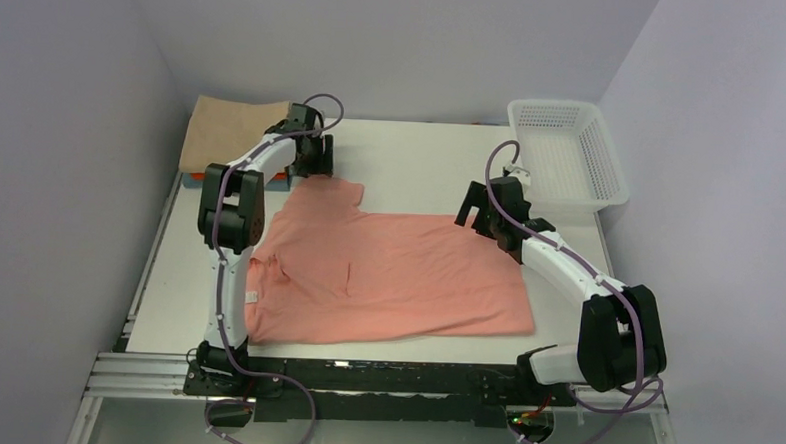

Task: Fold and stack the t-shirts
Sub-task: Grab the side of the flattened tshirt furthest away from the robot with both arms, then fold the other side of the tshirt into a rectangle

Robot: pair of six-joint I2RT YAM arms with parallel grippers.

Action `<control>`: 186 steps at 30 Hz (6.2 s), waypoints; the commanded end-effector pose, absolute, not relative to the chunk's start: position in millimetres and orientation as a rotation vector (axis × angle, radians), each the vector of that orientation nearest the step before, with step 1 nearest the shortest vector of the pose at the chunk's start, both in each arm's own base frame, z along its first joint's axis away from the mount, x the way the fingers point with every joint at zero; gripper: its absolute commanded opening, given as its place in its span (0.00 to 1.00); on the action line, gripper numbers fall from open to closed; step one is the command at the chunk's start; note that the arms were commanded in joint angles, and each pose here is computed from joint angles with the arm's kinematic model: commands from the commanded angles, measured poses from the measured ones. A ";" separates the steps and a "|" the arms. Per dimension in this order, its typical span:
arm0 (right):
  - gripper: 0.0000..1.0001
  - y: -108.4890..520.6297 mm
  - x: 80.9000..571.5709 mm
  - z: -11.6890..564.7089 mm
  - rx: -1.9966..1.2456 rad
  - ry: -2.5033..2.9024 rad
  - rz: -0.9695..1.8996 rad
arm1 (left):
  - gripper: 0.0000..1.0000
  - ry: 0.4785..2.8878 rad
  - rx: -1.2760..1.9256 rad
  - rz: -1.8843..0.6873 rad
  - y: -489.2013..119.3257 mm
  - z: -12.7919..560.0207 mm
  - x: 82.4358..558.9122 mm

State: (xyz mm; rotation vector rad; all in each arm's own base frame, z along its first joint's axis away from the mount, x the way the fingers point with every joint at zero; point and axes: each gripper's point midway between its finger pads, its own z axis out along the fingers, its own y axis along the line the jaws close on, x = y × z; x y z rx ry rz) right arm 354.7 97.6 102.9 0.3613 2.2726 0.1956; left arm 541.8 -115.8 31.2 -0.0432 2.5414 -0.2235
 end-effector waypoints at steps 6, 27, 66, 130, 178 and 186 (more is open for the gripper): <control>1.00 80.9 364.6 117.0 0.421 2.217 0.097 | 0.32 2.656 -0.040 -0.121 -121.5 11.3 512.9; 0.96 47.4 466.7 46.0 0.575 2.354 -0.572 | 0.00 2.468 -0.033 -0.223 -130.7 82.5 517.2; 0.00 54.6 432.2 83.0 0.465 2.240 -0.380 | 0.00 2.275 0.062 -0.499 -153.8 140.9 439.0; 0.32 6.0 259.4 67.5 0.512 2.409 -0.569 | 0.64 2.589 -0.570 -0.552 -104.2 67.5 138.2; 1.00 80.5 282.8 113.5 0.263 2.273 0.122 | 0.99 2.733 0.532 -1.010 -245.7 85.6 88.7; 1.00 110.7 298.8 121.7 0.128 2.289 0.257 | 0.99 2.504 0.445 -0.849 -234.0 127.3 130.9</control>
